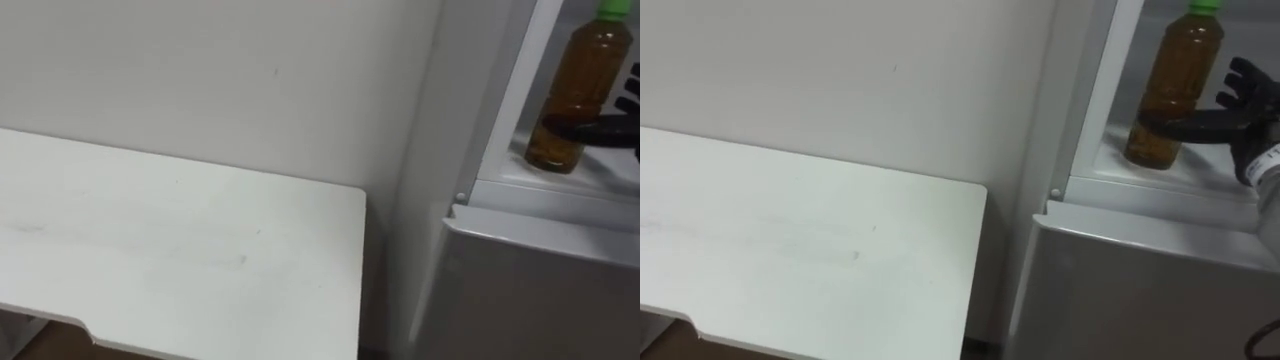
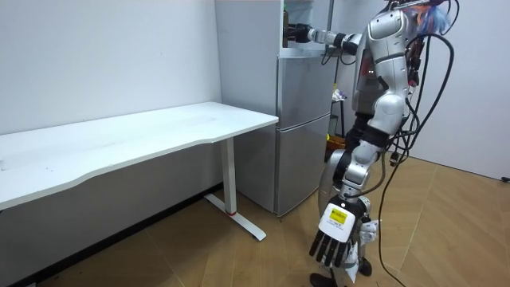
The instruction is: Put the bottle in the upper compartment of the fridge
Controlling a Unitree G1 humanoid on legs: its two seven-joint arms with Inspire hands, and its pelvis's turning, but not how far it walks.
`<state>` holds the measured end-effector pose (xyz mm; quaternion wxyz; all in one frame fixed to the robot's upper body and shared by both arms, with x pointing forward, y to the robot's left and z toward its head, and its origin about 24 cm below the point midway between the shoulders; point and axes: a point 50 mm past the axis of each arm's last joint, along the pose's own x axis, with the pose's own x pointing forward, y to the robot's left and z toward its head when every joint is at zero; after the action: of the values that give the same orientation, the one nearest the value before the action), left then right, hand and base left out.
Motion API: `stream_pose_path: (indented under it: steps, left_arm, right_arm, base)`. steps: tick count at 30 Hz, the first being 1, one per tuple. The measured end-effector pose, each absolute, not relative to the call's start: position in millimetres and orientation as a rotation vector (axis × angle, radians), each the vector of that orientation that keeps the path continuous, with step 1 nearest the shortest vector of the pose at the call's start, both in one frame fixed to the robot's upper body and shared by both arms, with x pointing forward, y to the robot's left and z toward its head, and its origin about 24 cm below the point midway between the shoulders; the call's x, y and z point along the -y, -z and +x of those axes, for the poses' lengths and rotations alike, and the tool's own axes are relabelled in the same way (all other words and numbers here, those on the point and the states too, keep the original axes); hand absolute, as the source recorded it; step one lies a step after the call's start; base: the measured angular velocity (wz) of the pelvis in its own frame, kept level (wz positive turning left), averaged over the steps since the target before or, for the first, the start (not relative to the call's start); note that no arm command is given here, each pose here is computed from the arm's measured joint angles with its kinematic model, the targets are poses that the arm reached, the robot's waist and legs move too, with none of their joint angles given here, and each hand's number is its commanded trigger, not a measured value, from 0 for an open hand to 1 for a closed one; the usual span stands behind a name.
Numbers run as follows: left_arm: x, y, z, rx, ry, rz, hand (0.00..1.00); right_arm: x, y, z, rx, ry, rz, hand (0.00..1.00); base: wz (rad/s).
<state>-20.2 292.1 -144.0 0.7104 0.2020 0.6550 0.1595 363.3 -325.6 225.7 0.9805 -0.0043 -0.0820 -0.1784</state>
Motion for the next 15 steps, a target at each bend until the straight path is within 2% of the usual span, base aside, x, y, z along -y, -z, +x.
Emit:
stream_pose_path:
  steps: [8, 15]
  left_arm:
    - [-291.9, 144.2, -21.7, -1.466, -0.356, 0.446, 0.0]
    - [-291.3, 144.4, -22.8, -1.468, -0.361, 0.442, 0.0]
  right_arm:
    - [325.3, -223.2, 361.5, 0.167, 0.364, 0.016, 0.0]
    - [325.4, -238.2, 342.8, 0.296, 0.362, 0.089, 0.0]
  base:
    - [-0.03]
    - [-0.02]
